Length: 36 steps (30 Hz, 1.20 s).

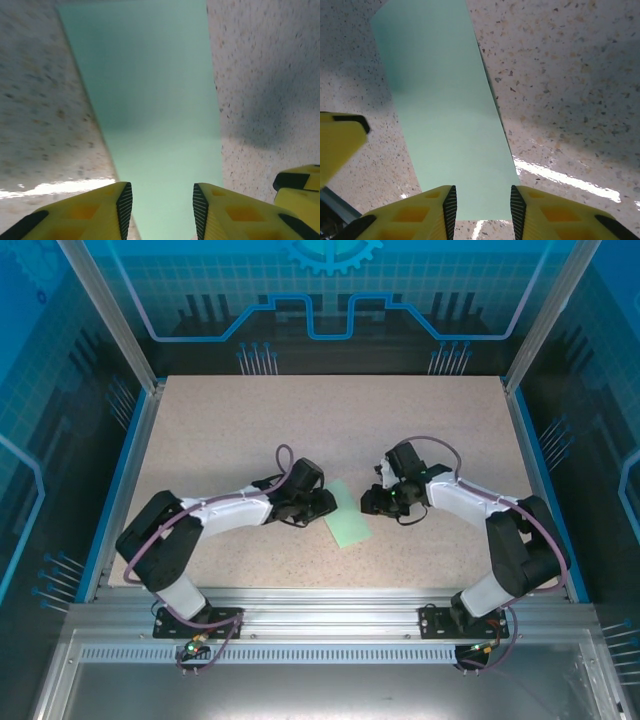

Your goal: Fold a paper plane with a square sheet of paper (pick it up from the middle)

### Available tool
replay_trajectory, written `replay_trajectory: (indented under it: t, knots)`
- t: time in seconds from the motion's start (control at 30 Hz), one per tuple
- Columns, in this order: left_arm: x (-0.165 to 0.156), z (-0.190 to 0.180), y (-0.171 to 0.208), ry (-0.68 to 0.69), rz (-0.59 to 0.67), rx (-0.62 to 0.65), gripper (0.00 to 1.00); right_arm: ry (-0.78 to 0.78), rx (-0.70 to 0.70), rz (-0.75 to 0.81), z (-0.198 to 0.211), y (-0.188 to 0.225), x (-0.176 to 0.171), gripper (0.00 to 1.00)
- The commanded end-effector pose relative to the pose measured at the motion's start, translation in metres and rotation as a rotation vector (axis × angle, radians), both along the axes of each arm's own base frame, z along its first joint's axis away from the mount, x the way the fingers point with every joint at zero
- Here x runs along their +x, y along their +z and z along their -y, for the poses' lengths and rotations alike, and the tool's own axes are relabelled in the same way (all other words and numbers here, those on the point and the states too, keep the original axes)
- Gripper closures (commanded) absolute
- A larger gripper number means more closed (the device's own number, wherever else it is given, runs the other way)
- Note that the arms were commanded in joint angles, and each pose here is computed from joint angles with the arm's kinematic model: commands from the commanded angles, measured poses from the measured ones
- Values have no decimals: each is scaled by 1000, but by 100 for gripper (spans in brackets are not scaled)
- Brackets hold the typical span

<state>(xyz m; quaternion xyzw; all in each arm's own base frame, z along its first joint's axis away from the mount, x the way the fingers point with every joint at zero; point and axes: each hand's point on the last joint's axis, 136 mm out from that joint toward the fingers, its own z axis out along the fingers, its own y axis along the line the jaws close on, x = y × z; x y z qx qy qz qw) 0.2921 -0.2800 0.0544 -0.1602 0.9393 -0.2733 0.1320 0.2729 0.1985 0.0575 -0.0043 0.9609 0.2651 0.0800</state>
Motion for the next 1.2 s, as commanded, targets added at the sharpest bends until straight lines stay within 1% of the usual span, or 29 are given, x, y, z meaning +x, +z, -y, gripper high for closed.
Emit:
replay_trajectory:
  t: [0.0, 0.13, 0.23, 0.33, 0.6, 0.8, 0.93, 1.0, 1.17]
  knots:
    - [-11, 15, -1, -31, -65, -29, 57, 14, 55, -14, -2, -6, -3, 64]
    - [-16, 8, -10, -21, -87, 13, 55, 21, 57, -24, -2, -13, -6, 64]
    - [-15, 10, -17, -20, -105, 15, 55, 26, 64, -36, -3, -18, -8, 64]
    - [-15, 13, -20, -22, -117, 21, 53, 24, 65, -47, -3, -23, -9, 64]
    - [-20, 9, -25, -4, -132, 37, 50, 33, 66, -66, -3, -30, -14, 64]
    - [-12, 21, -21, -34, -93, -8, 59, 29, 82, -63, -4, -30, -13, 64]
    - [-7, 22, -19, -64, -55, 13, 65, 12, 104, -59, -1, -28, -12, 64]
    - [-5, 21, -19, -85, -38, 35, 71, 1, 121, -59, 2, -27, -12, 64]
    - [-1, 25, -22, -169, -1, 71, 77, -19, 130, -63, 11, -26, -13, 64]
